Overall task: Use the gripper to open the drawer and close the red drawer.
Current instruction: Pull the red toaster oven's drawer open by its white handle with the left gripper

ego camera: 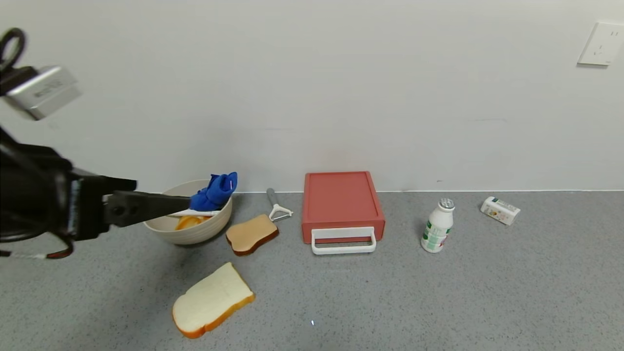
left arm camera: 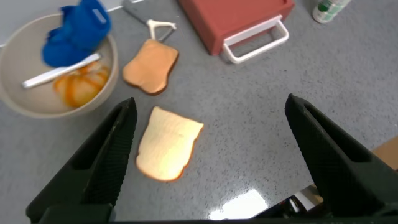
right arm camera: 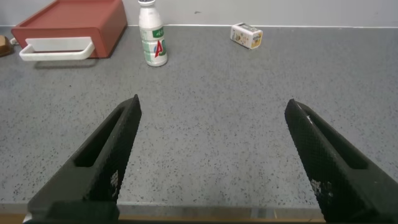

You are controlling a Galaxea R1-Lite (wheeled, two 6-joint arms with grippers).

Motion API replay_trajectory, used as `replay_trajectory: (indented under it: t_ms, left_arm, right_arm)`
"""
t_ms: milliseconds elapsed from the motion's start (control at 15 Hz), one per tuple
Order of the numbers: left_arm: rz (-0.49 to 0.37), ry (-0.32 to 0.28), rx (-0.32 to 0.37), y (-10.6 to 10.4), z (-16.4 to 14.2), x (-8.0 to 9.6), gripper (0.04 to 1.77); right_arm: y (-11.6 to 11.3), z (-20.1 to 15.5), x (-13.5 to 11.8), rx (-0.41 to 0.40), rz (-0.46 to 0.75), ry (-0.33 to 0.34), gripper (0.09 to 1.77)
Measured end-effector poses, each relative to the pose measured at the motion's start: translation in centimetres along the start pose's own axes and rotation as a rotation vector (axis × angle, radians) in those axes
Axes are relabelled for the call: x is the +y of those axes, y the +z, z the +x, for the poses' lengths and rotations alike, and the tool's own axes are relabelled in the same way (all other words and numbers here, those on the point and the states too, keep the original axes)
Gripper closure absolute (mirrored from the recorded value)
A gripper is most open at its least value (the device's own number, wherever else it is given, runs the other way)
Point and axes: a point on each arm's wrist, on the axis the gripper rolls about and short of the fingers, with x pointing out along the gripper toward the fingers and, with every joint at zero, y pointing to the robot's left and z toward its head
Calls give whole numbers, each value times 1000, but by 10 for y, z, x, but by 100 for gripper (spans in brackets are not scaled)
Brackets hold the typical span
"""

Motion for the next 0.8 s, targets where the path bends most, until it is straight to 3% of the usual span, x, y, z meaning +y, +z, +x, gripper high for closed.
replay_trajectory:
  t_ms: [333,733,800]
  left_arm:
    - [95,-193,132,27,102,-7,9]
    - [181,-302,244,21,189,-36,9]
    - [191,-312,259,18,198,-40,18]
  right_arm:
    - [0,0,0,0,0,0,16]
    - [0,0,0,0,0,-1,16]
    - [0,0,0,0,0,0,16]
